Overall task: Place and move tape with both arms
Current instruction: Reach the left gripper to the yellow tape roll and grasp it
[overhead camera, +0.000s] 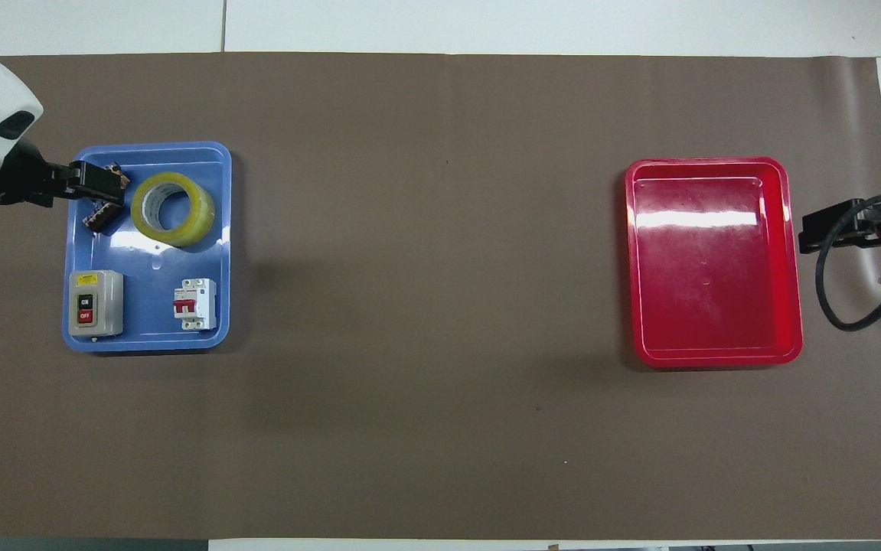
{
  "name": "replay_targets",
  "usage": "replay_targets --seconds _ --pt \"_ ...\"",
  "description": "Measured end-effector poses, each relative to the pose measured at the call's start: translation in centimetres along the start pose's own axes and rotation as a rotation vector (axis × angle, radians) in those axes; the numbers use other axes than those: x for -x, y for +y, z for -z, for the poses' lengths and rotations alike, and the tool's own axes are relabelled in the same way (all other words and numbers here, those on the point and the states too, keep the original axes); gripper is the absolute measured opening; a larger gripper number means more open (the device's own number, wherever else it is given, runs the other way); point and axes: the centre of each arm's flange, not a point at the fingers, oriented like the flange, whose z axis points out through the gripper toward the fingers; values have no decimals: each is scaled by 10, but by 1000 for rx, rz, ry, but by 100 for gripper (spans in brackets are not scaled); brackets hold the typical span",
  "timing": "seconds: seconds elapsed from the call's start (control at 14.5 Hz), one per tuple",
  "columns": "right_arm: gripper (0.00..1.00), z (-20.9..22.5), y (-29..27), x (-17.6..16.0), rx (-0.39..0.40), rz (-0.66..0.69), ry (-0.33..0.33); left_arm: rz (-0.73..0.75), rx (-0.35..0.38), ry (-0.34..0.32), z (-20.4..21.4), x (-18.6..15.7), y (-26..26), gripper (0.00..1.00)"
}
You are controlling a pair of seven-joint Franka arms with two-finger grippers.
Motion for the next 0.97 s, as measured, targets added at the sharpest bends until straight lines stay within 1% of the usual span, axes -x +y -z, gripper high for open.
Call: replay_targets --seconds 0.21,0.48,0.69,0.97 --pt "100 -1 -1 1 1 1 -8 16 0 2 -38 -9 -12 100" --pt "100 -1 -1 1 1 2 -9 47 -3 23 -70 -15 -32 100" --pt "100 -1 -1 1 1 1 -9 51 -4 40 -96 -22 -36 100" --pt "100 -1 -1 1 1 1 -9 58 -4 45 -129 -30 -38 100"
